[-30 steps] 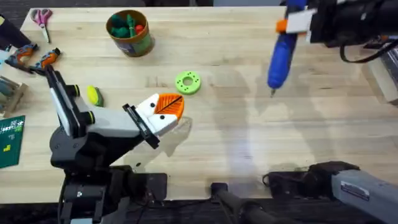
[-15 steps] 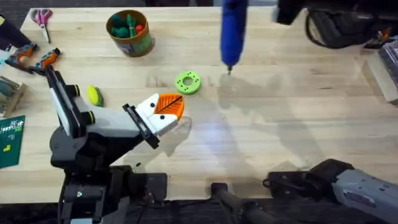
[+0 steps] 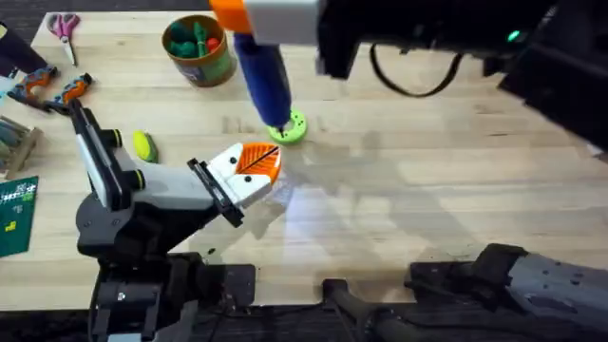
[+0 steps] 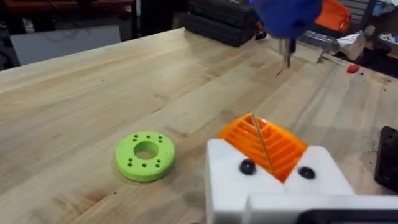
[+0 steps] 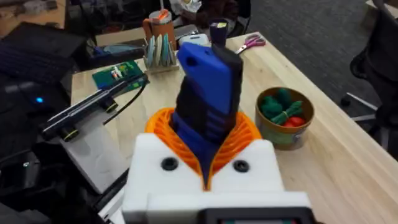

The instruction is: Pick up the gripper from the table and insert it into the empty holder that is missing its gripper. Then pick up a screw, insert it into the mounting hole, and use the screwdriver to tighten it. Finally, clean up the table by picking up the vegetable and placing it into the bucket.

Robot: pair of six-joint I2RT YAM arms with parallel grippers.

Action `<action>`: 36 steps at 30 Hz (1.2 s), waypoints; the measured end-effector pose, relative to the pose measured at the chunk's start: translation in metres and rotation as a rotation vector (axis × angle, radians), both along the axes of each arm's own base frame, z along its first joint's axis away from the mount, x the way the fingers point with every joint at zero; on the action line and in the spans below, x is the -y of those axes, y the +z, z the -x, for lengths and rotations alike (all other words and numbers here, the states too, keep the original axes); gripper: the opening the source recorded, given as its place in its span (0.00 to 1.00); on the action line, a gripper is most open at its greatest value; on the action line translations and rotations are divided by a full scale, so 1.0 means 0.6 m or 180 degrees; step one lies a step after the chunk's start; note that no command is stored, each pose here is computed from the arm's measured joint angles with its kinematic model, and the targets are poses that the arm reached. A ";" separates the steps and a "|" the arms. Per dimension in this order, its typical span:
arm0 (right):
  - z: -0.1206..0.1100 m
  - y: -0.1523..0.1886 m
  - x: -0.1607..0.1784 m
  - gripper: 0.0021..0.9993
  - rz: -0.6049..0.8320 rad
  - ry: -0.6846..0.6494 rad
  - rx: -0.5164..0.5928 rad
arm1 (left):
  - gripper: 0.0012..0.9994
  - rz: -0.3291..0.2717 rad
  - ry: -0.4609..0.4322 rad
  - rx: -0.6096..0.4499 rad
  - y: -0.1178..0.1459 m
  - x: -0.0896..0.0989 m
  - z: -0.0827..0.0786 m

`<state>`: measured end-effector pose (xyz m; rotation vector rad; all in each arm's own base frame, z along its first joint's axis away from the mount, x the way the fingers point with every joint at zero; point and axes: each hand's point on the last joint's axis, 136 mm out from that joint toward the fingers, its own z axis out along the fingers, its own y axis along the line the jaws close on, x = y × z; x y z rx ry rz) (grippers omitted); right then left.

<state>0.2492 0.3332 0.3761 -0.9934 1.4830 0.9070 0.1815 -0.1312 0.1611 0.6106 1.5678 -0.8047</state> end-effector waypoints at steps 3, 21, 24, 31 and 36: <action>0.005 -0.012 -0.009 0.03 -0.0037 0.0010 0.0033 | 0.00 0.0000 0.0000 0.0000 0.000 0.000 0.000; 0.087 0.006 -0.025 0.03 -0.0859 0.0822 0.0771 | 0.00 0.0001 -0.0001 -0.0001 0.000 0.000 0.000; 0.105 0.003 -0.033 0.03 -0.0829 0.0968 0.0855 | 0.00 0.0001 -0.0001 -0.0001 0.000 0.000 0.000; 0.133 -0.008 -0.053 0.03 -0.0796 0.1199 0.1032 | 0.00 0.0000 -0.0001 -0.0001 0.000 0.000 0.000; 0.122 -0.030 -0.067 0.03 -0.0733 0.1207 0.0999 | 0.00 0.0001 -0.0001 -0.0002 0.000 0.000 0.000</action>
